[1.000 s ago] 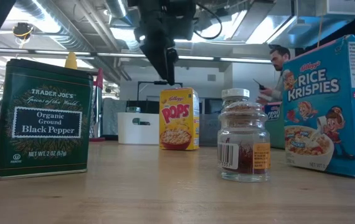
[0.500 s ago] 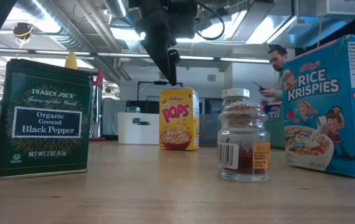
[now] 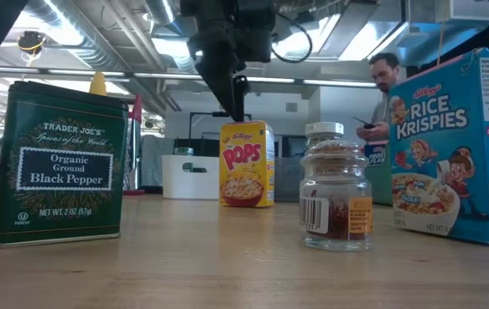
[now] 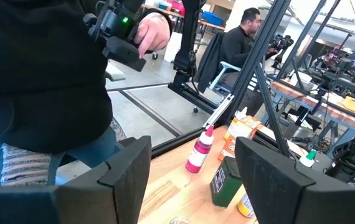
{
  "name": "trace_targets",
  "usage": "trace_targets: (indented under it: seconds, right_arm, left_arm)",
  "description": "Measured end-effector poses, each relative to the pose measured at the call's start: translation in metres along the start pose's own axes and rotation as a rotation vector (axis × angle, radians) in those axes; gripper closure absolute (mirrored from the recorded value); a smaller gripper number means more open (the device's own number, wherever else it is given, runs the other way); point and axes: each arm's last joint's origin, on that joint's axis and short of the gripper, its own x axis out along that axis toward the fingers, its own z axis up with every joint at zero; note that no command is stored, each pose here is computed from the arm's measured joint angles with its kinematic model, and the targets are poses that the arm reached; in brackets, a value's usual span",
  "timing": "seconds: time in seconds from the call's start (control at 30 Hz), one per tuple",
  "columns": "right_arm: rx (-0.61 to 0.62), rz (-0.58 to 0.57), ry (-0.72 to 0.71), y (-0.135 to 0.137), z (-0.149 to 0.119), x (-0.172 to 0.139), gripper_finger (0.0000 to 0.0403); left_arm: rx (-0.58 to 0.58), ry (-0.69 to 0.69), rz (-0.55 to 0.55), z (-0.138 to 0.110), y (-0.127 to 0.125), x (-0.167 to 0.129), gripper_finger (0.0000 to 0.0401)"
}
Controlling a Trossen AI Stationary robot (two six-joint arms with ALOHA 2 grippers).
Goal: Pick & Place Kitchen Items
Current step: Put the yellow cereal box into the green bin
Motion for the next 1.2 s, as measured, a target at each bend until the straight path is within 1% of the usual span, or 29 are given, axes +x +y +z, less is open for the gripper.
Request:
trace_targets:
  seconds: [0.23,0.63,0.97,1.07,1.2]
  right_arm:
    - [0.001,0.001,0.005,0.000,0.000,0.000,0.0169]
    - [0.004,0.005,0.016,0.000,-0.002,0.000,0.0169]
    - [0.006,0.006,0.019,0.001,-0.002,0.000,0.0169]
    - [0.006,0.006,0.019,0.001,-0.002,0.000,0.0169]
    - [0.006,0.006,0.019,0.001,-0.002,0.000,0.0169]
  left_arm:
    - [0.015,0.008,-0.003,0.003,0.003,0.015,0.0074]
    - [0.018,0.071,-0.025,0.003,0.007,0.039,0.0075]
    - [0.024,0.088,-0.030,0.001,0.006,0.040,0.0076]
    - [0.024,0.088,-0.030,0.001,0.006,0.040,0.0084]
    - [0.024,0.088,-0.031,0.001,0.006,0.040,0.0111]
